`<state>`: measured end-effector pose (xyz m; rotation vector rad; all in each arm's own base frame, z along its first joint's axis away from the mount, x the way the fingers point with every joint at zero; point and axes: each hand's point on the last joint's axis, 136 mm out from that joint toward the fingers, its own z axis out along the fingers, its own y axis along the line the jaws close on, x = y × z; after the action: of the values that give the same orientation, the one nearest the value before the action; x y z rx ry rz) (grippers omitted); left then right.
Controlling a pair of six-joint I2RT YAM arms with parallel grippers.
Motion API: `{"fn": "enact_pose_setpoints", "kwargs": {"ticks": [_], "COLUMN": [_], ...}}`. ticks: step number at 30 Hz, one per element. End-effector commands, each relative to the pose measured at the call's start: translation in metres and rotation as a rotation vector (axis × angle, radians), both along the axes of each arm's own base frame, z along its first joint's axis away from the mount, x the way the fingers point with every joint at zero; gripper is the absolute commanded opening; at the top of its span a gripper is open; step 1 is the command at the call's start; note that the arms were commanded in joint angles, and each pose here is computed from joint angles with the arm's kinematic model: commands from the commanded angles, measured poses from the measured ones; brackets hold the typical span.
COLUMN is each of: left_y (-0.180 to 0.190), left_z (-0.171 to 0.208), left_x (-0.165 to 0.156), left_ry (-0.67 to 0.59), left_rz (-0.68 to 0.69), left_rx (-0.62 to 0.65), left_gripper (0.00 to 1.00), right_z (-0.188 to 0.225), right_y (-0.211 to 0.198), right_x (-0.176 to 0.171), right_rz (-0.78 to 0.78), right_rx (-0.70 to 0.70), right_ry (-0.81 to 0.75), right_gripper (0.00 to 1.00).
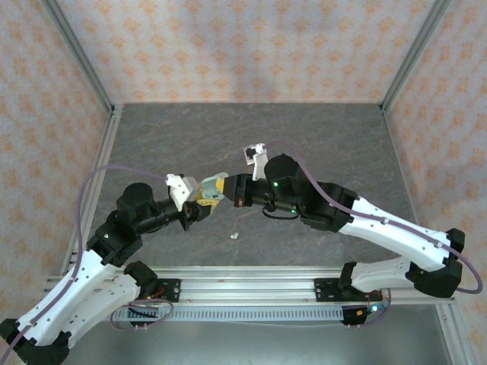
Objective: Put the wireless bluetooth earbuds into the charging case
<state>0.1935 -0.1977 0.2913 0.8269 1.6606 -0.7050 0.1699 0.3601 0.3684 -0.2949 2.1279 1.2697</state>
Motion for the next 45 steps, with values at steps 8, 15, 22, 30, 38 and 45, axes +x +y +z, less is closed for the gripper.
{"fn": "enact_pose_setpoints", "kwargs": {"ticks": [8,15,22,30,38,45], "left_y": [-0.001,-0.001,-0.002,-0.003,-0.003,-0.004], "left_z": [0.034,0.036,0.036,0.039,0.038,0.037], "left_x": [-0.004,-0.003,-0.002,-0.002,-0.002,-0.003], "left_ry": [-0.082,-0.084,-0.084,-0.082,-0.079,-0.075], "left_rz": [-0.021,-0.020,-0.022,-0.026,-0.028,-0.031], "left_rx": [-0.059,-0.059,-0.057,-0.061,-0.061,-0.059], "left_gripper": [0.15,0.15,0.15,0.15,0.15,0.15], "right_z": [-0.007,-0.017,-0.025,-0.036,-0.034,-0.024], "right_y": [0.026,0.025,0.024,0.020,0.019,0.018], "right_x": [-0.004,-0.005,-0.009,-0.006,-0.004,-0.002], "right_rz": [0.092,0.109,0.139,0.118,0.112,0.097], "right_rx": [-0.045,-0.086,-0.121,-0.186,-0.200,-0.187], "right_ry": [-0.028,-0.035,-0.035,-0.027,-0.024,-0.036], "right_gripper": [0.10,0.10,0.10,0.21,0.28,0.32]}}
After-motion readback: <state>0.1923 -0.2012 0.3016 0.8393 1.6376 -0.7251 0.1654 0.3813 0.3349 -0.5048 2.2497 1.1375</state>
